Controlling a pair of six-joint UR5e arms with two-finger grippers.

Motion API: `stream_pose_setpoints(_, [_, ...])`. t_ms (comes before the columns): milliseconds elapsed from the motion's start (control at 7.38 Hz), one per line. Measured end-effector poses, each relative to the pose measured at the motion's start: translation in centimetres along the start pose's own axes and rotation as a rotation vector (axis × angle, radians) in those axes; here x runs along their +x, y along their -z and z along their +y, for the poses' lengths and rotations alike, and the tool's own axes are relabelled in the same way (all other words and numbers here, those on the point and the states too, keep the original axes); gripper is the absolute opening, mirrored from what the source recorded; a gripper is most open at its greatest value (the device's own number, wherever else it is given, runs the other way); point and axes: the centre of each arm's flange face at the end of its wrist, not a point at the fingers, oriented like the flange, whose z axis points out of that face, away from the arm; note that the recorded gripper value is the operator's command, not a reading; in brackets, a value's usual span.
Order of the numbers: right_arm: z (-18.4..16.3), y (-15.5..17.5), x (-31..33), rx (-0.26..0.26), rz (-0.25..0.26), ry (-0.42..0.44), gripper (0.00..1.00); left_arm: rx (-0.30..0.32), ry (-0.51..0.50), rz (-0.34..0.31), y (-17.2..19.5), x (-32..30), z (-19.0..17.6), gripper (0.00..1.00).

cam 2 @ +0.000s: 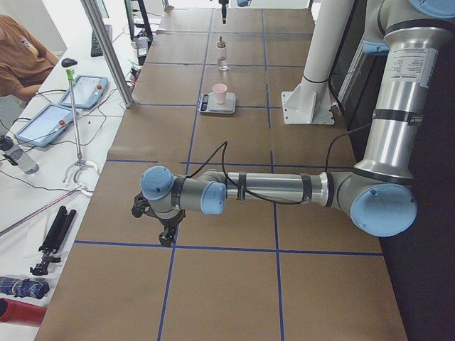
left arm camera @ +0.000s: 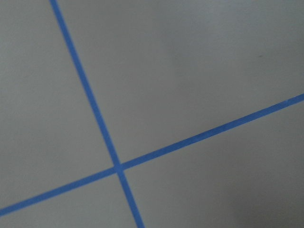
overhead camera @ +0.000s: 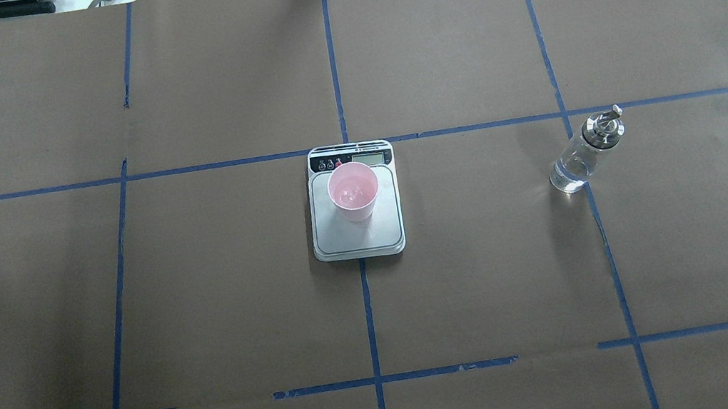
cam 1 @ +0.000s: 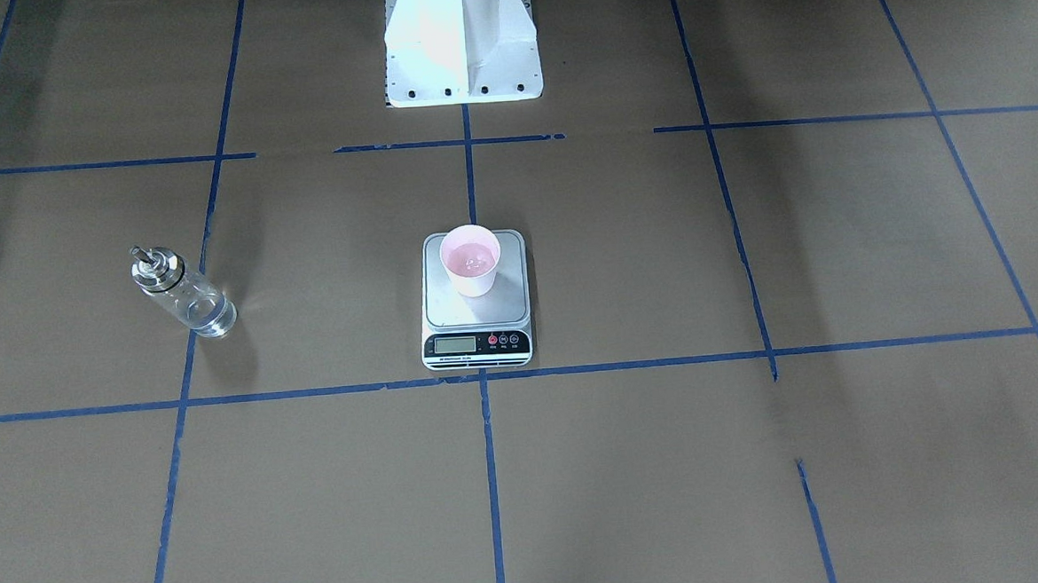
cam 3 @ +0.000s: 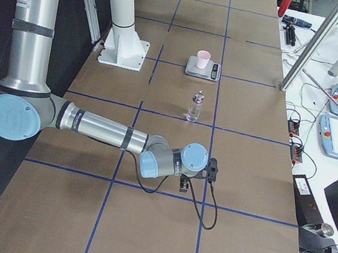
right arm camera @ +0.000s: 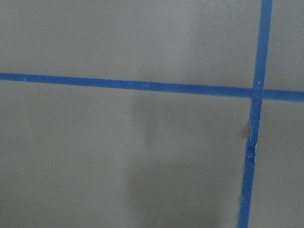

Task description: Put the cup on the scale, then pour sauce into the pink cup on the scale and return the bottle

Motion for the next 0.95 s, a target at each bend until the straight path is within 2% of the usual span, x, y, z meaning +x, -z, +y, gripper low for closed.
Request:
stream_pose_setpoints(271, [-3.4, 3.6, 0.5, -0.036, 0.071, 0.057, 1.0, 0.0, 0.018, 0.004, 0.1, -0.5, 0.4, 1.0])
stream_pose_setpoints(406, [-3.7, 5.4, 1.5, -0.056, 0.11, 0.084, 1.0, 0.001, 0.019, 0.004, 0.1, -0.5, 0.5, 1.0])
stream_pose_setpoints(677, [-2.3, 8.7, 3.0, -0.054, 0.152, 0.099, 1.0, 0.001, 0.02, 0.006, -0.1, -0.5, 0.5, 1.0])
stream_pose_setpoints(948, [0.0, 10.9, 3.7, -0.039, 0.249, 0.089, 1.0, 0.011, 0.057, 0.004, 0.5, 0.1, -0.1, 1.0])
